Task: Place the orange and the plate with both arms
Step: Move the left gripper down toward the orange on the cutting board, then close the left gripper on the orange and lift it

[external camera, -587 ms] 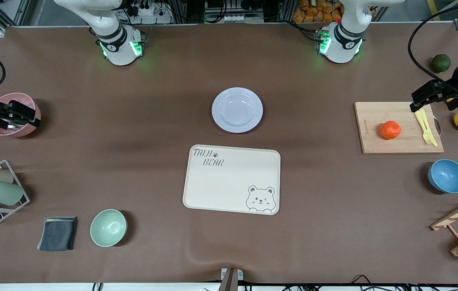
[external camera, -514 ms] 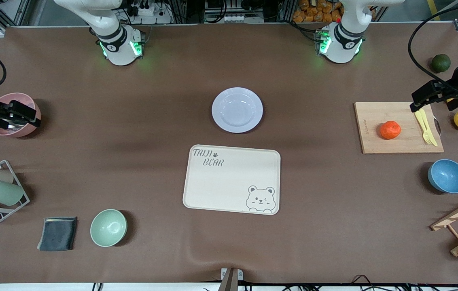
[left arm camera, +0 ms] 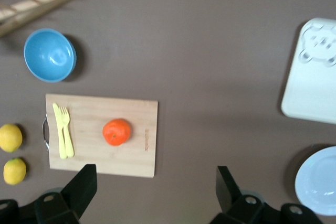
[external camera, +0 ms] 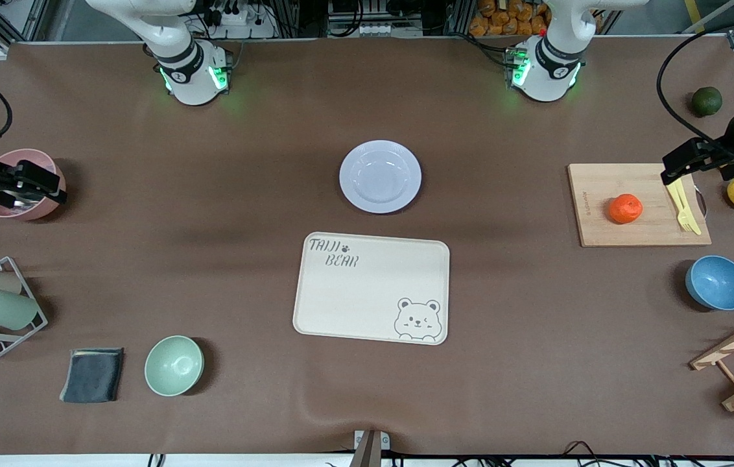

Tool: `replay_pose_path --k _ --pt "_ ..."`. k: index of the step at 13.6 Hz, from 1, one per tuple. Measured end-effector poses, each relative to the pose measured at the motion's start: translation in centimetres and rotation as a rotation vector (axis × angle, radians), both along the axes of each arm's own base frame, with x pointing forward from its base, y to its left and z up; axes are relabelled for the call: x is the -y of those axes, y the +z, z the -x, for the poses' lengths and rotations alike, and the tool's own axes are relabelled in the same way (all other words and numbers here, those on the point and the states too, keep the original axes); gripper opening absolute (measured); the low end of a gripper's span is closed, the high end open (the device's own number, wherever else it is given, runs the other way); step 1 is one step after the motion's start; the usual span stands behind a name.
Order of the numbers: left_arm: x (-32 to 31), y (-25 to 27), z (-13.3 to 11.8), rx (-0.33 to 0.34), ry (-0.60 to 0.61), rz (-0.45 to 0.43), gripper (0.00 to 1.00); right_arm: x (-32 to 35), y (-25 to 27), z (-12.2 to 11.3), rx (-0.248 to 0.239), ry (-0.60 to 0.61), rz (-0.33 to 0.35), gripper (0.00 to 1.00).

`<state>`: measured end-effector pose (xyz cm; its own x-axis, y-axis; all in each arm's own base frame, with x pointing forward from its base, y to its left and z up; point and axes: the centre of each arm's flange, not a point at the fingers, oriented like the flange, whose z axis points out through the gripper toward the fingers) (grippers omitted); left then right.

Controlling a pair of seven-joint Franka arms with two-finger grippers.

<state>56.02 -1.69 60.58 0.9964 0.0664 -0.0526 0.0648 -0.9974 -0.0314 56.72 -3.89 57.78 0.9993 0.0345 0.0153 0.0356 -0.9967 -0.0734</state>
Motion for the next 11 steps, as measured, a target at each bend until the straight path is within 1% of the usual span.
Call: replay_pose_path --k 3,5,7,8,9,11 --pt "-3.7 -6.2 0.3 -0.108 0.06 -0.006 1.0 0.0 0.5 -0.1 0.009 0.0 0.001 1.0" --pt "-6.7 -11.1 0.9 -0.117 0.088 -0.015 1.0 0.1 0.7 -0.1 0.015 -0.001 0.002 1.0" --pt "-7.8 -16.7 2.5 -0.132 0.079 -0.056 1.0 0.2 0.7 -0.1 0.014 -0.001 0.005 1.0" --pt "-8.1 -19.2 3.4 -0.138 0.077 -0.06 1.0 0.2 0.6 -0.1 0.013 -0.001 0.007 1.0" --pt "-8.7 -21.6 4.3 -0.135 0.084 -0.06 1.0 0.3 0.5 -0.2 0.011 -0.002 0.008 1.0" --pt "-10.9 -25.5 6.0 -0.109 0.092 -0.056 1.0 0.3 0.3 -0.3 0.007 -0.002 0.009 1.0"
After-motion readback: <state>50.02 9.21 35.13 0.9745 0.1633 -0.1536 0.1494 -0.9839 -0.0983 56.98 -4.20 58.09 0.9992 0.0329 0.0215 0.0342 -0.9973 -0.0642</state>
